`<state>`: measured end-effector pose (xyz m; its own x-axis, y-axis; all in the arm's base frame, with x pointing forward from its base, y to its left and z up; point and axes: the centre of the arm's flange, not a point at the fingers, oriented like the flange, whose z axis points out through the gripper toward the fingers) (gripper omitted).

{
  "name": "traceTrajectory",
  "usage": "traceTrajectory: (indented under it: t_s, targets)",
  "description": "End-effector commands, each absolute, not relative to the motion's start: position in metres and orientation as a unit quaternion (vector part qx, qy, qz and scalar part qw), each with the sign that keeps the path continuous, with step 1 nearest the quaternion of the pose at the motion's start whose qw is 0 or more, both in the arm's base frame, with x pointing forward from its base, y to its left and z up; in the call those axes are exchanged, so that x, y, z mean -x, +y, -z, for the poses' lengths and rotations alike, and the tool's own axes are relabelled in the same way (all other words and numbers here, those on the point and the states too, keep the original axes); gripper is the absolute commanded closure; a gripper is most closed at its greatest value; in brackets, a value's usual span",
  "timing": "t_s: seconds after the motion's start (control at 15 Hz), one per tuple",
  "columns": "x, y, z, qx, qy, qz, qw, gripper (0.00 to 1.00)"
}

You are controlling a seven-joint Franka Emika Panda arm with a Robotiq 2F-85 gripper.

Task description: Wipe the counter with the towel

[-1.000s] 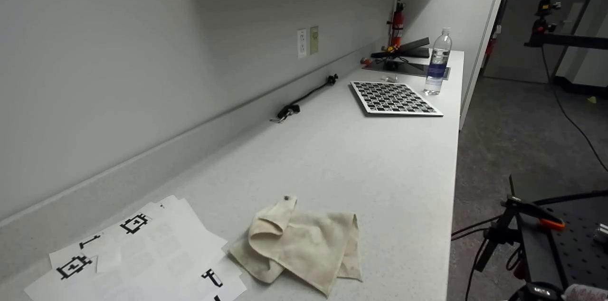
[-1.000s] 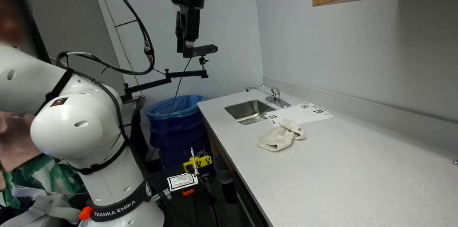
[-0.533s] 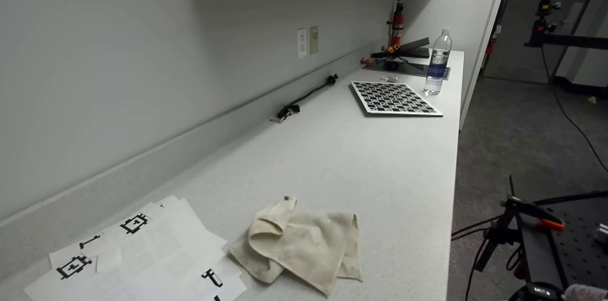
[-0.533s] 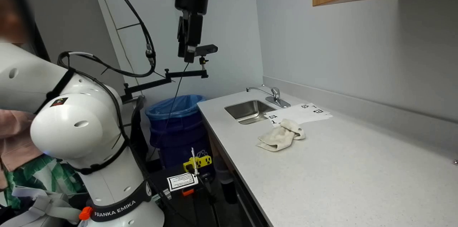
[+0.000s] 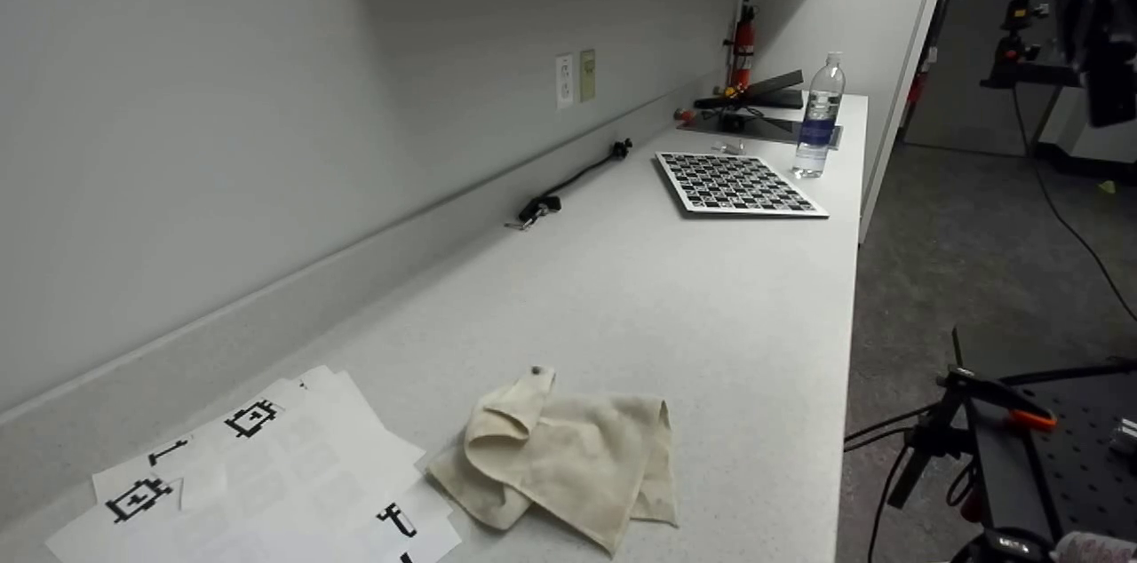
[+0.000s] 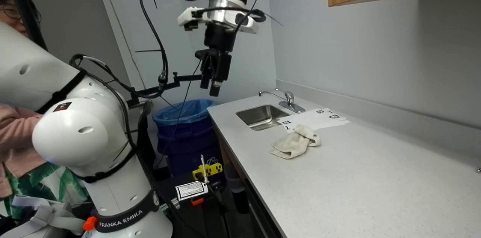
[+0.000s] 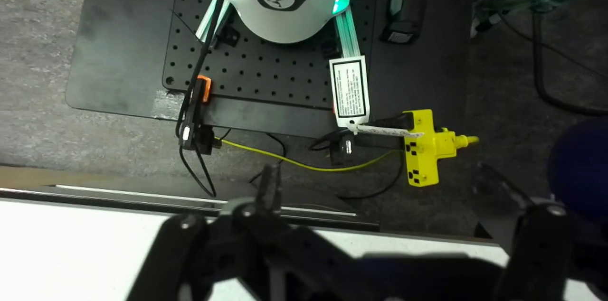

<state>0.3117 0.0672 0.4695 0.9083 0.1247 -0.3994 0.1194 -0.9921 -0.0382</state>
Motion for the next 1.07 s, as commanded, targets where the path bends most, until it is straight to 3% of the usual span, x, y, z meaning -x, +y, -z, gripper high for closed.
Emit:
traceTrajectory:
  t_s: [0.0,0.47,0.73,1.0]
  targets:
    - [-0.343,0.086,-0.427,0.976,-0.094,-0.189,-0.044,0.00]
    - [-0.410,0.117,-0.395,0.979,-0.159,-0.037,-0.124,0.00]
    - [-0.433,0.138,-0.382,0.976,-0.180,0.011,-0.122,0.00]
    - [-0.424,0.131,-0.381,0.977,-0.181,-0.001,-0.114,0.00]
